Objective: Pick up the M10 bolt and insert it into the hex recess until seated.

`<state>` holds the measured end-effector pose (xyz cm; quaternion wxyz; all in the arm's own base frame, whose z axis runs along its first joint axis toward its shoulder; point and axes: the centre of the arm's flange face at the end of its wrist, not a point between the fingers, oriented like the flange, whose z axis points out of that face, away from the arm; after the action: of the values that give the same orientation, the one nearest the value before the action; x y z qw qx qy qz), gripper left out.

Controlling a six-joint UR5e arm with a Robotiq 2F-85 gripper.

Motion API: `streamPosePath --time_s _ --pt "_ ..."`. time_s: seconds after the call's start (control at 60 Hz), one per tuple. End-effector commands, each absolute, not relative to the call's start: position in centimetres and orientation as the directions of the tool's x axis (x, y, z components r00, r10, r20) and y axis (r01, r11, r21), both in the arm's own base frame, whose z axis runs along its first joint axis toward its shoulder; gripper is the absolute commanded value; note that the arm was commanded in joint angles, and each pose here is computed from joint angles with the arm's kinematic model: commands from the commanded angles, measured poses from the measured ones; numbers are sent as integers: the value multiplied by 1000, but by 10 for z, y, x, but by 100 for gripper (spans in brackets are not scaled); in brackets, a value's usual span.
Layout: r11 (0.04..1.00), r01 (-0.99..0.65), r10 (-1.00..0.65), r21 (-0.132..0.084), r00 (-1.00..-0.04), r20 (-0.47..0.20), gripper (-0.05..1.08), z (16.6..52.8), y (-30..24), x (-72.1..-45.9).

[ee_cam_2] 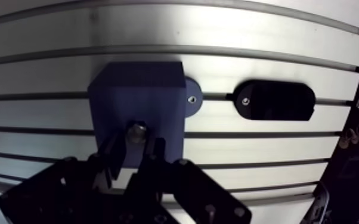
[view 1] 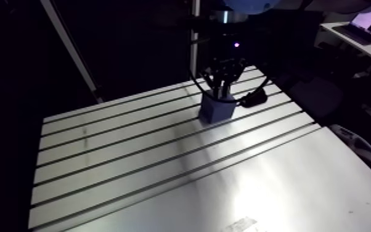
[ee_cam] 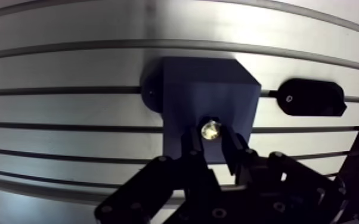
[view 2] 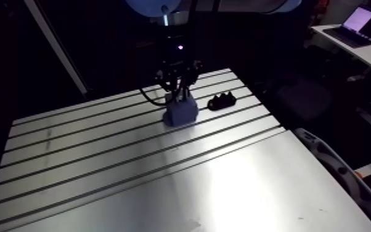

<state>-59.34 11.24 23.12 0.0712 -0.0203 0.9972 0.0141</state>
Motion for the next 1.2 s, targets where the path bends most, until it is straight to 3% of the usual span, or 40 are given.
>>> streamPosePath --time_s 0.017,1.2 --pt "998 -52 -48 24 -988 -144 66 231 113 -593" --pt "998 -55 -51 24 -988 -143 69 231 112 -594"
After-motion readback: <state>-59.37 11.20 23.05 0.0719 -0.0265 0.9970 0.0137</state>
